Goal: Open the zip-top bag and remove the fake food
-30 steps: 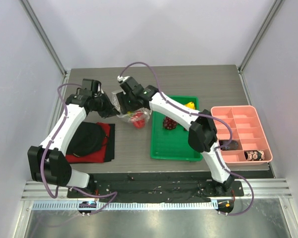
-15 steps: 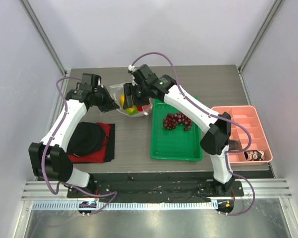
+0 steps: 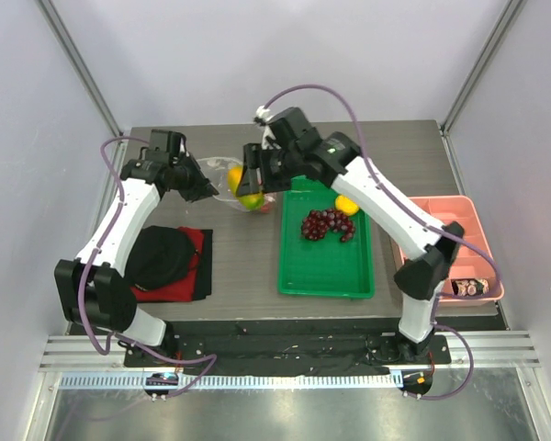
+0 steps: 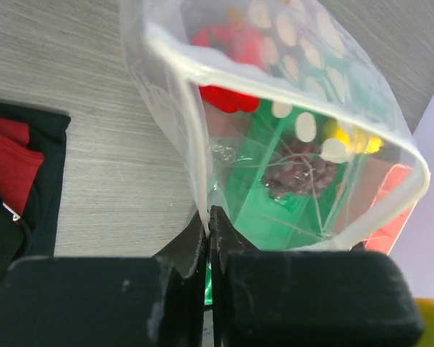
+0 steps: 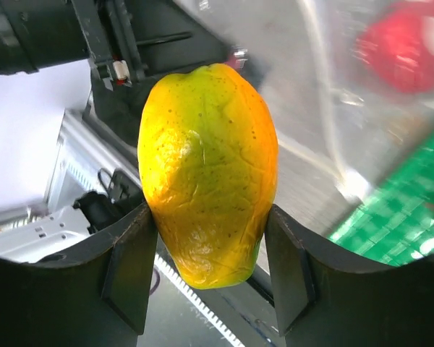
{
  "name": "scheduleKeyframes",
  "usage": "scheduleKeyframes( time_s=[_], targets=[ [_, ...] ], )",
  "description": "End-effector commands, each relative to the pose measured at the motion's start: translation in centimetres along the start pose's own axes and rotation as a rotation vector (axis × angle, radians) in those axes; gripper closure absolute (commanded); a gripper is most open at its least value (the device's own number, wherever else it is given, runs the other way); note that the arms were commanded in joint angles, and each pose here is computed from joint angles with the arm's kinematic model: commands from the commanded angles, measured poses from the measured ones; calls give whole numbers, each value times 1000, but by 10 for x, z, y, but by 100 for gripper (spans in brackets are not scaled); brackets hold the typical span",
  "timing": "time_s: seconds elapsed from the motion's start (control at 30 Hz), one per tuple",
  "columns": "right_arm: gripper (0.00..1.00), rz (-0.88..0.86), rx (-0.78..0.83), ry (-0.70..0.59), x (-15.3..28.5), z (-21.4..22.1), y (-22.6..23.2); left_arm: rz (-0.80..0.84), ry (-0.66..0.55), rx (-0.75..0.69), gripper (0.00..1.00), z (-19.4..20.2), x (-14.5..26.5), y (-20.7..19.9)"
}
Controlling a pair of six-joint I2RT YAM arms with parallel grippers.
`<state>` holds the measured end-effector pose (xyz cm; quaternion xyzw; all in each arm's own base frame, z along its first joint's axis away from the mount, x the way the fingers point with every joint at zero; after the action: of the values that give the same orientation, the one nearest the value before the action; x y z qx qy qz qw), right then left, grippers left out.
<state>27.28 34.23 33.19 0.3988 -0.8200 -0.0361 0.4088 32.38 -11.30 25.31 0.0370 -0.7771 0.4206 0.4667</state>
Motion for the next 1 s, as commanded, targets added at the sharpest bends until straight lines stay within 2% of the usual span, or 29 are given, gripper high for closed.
scheduleKeyframes(
  time_s=[0.0, 0.03, 0.1, 0.13, 0.2, 0.23, 0.3, 0.33, 0.37, 0.4, 0.47, 0.57, 0.67, 0.77, 0.8, 0.97],
  targets=[
    [98, 212, -79, -190, 93, -9, -29, 71, -61, -45, 100, -15, 26, -25],
    [98, 275, -107, -131, 84, 13, -46, 85, -62, -48, 100, -15, 29, -29],
    [98, 344, -141, -153, 102, 28, -65, 112, -65, -52, 100, -18, 33, -38],
    [98, 377, -170, -92, 92, 51, -79, 117, -63, -49, 100, -19, 34, -39],
    [98, 394, -198, -128, 105, 63, -91, 128, -47, -45, 100, -20, 32, -44],
    [98, 420, -215, -77, 96, 85, -104, 151, -49, -49, 100, -21, 30, -48],
    [98, 435, -207, -64, 90, 101, -117, 189, -22, -53, 100, -20, 25, -51],
    [98, 431, -197, -13, 81, 127, -124, 197, -20, -71, 100, -20, 22, -51],
    [97, 420, -171, -56, 72, 129, -128, 204, -21, -84, 100, -21, 21, -52],
    [97, 430, -186, -20, 61, 153, -137, 197, -22, -96, 100, -21, 21, -51],
    [96, 445, -199, -81, 63, 156, -140, 192, -25, -117, 100, -21, 26, -52],
    [93, 515, -209, -95, 64, 173, -150, 252, -23, -110, 100, -16, 35, -56],
    [90, 581, -226, -39, 56, 201, -164, 365, -39, -123, 100, -11, 44, -63],
    [81, 597, -240, -8, 44, 224, -173, 411, -100, -143, 100, -15, 43, -61],
    [71, 572, -250, -7, 41, 228, -172, 417, -103, -142, 100, -17, 42, -61],
    [54, 589, -203, -22, 32, 235, -182, 502, 12, -162, 100, -14, 44, -79]
  ],
)
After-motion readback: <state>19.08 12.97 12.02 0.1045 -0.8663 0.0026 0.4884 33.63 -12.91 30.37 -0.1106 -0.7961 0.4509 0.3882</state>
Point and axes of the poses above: each gripper's point midway between its finger pads, its own x axis back along the fingers, its own y axis along the line the jaws close on, z = x × y, the point moved 6 cm from there along x, back along the fingers, and after that the axes turned 12 degrees about x, right-handed, at the moved point
